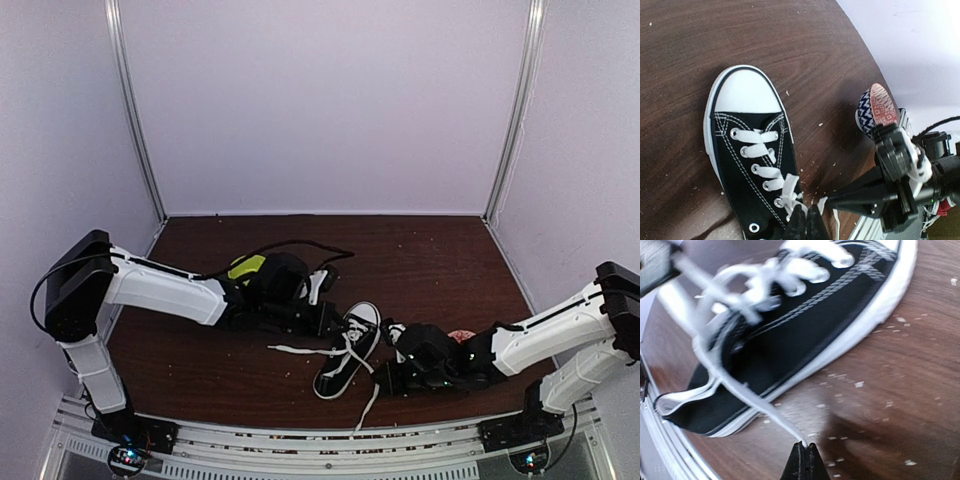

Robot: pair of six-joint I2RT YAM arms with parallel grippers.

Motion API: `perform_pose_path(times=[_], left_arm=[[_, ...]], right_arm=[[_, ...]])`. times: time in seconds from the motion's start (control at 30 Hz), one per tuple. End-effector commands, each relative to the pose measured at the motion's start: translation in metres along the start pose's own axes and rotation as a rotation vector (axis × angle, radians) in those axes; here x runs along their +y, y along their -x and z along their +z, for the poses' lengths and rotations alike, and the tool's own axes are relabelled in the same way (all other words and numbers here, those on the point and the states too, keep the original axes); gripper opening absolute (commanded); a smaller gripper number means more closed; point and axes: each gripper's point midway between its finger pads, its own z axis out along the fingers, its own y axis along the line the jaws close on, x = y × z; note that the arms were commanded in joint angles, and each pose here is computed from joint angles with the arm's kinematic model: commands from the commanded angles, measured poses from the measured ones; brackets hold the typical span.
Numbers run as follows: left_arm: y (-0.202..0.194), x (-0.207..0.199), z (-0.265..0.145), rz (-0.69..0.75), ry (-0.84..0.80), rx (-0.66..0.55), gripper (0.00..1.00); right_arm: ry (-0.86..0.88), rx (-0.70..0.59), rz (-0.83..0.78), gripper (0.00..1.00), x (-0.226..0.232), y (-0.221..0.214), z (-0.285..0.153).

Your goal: Tie the shoes

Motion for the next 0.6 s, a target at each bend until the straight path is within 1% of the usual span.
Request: perform_pose_path(times=[0.0, 0.2, 0.33, 0.47, 0.57], left_arm=[[0.004, -0.019, -0.012, 0.082, -0.081, -0.034, 0.0], [-0.018, -0.014, -0.017, 0.115, -0.094, 0.023, 0.0], [-0.027, -0.016, -0.019, 0.138, -0.106, 0.051, 0.0], [-0.04, -0.023, -0.018, 0.161, -0.13, 0.095, 0.04], [-0.052, -0.031, -0.018, 0.186, -0.156, 0.131, 0.1]], right_arm=[[-0.016, -0.062, 0.025, 0.0, -0.012, 0.023, -0.007], [-0.004, -0.119, 0.012, 0.0, -0.003, 0.057, -0.013], [0.014, -0.1, -0.013, 0.0, 0.008, 0.062, -0.006], [0.044, -0.072, -0.007, 0.0, 0.013, 0.058, 0.005], [0.051, -0.068, 0.0, 0.0, 0.014, 0.056, 0.007]])
